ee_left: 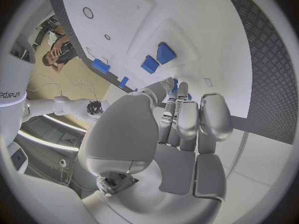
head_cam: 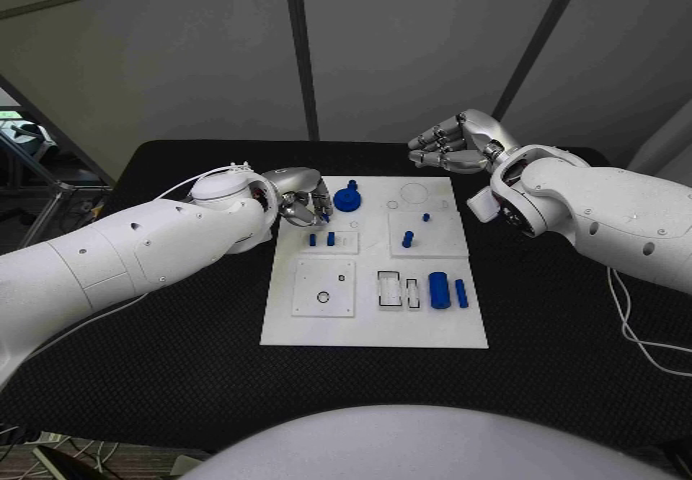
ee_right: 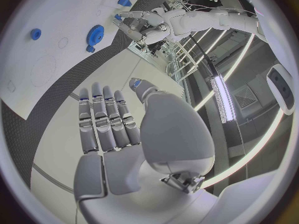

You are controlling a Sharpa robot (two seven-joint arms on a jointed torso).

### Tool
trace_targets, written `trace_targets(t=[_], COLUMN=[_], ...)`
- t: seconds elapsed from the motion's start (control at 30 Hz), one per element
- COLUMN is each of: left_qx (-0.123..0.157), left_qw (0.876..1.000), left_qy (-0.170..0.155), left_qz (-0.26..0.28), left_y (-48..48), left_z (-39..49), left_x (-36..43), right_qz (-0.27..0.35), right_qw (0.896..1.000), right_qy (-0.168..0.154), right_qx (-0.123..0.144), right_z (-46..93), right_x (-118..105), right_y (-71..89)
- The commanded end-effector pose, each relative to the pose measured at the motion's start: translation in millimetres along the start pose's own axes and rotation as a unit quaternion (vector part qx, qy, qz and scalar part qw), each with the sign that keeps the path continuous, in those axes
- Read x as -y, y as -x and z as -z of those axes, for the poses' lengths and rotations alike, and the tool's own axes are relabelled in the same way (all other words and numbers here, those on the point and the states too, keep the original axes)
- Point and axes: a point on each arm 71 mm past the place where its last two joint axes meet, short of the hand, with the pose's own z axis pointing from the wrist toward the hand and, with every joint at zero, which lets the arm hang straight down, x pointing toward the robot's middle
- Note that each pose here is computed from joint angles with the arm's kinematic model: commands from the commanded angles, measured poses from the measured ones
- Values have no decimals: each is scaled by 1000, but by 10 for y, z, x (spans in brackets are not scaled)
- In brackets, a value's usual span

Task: Assemble the parts on the task board

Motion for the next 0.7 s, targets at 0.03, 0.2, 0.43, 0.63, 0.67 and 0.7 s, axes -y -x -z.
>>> trace_targets(t=[0.03, 0.2, 0.43, 0.63, 0.67, 0.7], left_qx=[-10, -13, -16, -17, -18, -19], left_qw=[1000, 1000, 1000, 1000, 1000, 1000], left_qy=[4, 5, 5, 5, 6, 7], left_qz=[2, 2, 3, 3, 3, 3], left_y=[-9, -22, -36, -46, -48, -50], left_z=[-11, -22, -33, -42, -43, -44], left_x=[4, 10, 12, 16, 16, 14], right_qz=[1, 0, 0, 0, 0, 0], right_qw=[1000, 1000, 1000, 1000, 1000, 1000], right_qy=[6, 6, 6, 6, 6, 6], right_qx=[1, 1, 0, 0, 0, 0], right_z=[-4, -5, -6, -7, -7, -7], right_x=[-20, -21, -21, -21, -21, -20], right_y=[3, 1, -1, -2, -2, -1])
